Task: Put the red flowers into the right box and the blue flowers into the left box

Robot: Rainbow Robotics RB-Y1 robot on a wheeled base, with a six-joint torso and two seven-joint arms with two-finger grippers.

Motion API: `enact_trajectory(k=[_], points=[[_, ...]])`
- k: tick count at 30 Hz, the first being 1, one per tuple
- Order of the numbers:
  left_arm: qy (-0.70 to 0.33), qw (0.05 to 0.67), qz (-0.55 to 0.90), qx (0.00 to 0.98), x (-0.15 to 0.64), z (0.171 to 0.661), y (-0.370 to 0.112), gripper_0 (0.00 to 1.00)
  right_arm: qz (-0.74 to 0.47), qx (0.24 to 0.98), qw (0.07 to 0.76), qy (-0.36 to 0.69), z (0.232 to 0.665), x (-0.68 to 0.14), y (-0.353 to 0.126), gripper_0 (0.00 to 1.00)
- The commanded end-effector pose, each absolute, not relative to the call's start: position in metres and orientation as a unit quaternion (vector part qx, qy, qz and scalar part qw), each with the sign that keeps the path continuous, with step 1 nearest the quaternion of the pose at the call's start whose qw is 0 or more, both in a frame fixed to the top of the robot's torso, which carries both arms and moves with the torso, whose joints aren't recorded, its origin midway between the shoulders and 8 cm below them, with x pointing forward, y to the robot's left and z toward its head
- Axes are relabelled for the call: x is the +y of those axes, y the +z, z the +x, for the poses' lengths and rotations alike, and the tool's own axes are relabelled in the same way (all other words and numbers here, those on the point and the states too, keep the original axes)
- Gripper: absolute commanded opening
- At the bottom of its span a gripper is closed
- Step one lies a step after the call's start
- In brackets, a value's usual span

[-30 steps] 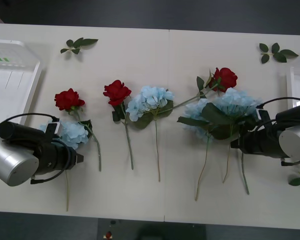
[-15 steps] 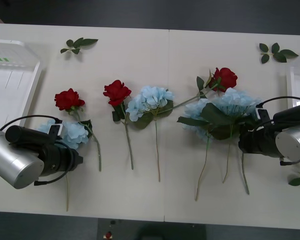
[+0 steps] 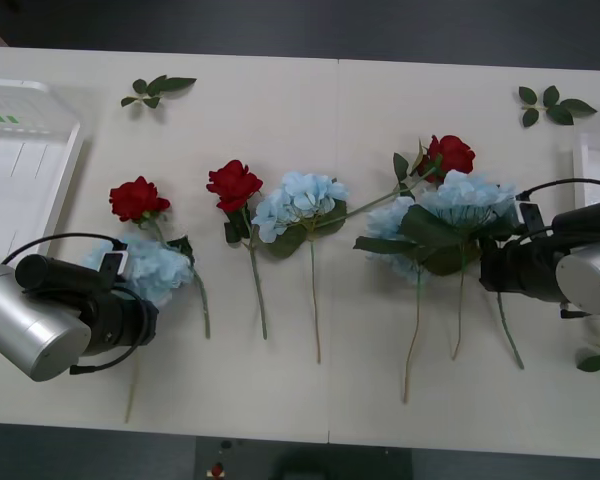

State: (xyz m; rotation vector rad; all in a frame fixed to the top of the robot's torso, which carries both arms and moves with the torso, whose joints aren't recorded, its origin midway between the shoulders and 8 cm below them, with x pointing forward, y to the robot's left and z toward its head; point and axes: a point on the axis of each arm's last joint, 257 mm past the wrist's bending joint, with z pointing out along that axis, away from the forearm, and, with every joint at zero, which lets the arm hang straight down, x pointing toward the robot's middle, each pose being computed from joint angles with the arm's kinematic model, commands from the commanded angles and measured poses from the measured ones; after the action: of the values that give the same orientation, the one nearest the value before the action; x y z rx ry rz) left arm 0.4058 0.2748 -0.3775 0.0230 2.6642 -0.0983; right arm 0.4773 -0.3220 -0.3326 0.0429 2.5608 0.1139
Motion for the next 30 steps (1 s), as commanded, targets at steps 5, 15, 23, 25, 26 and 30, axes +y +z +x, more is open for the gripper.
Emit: enact_trajectory(k=[5,15,23,25,26,30], points=[[-0.014,0.267,-0.001,0.964,0.302,0.424,-0.348,0.0,0.065,0.934,0.347,0.055,0.508,-0.357,-0.25,0.0],[0.024,0.313,0.014,0.949,0.337,0.436,-0.237,0.0,0.114,0.924,0.362,0.046,0.508,-0.403,-0.179,0.0],[0.057,0.37,-0.005,0.927,0.382,0.451,-0.139,0.0,0.15,0.918,0.368,0.007,0.5,-0.451,-0.128,0.0],[0.08,0.386,-0.032,0.918,0.417,0.463,-0.114,0.0,0.171,0.913,0.369,-0.028,0.493,-0.478,-0.11,0.0],[0.084,0.392,-0.039,0.915,0.425,0.468,-0.108,0.0,0.178,0.912,0.367,-0.037,0.49,-0.486,-0.107,0.0],[0.092,0.416,-0.069,0.902,0.464,0.498,-0.089,0.0,0.216,0.905,0.362,-0.051,0.487,-0.521,-0.094,0.0]])
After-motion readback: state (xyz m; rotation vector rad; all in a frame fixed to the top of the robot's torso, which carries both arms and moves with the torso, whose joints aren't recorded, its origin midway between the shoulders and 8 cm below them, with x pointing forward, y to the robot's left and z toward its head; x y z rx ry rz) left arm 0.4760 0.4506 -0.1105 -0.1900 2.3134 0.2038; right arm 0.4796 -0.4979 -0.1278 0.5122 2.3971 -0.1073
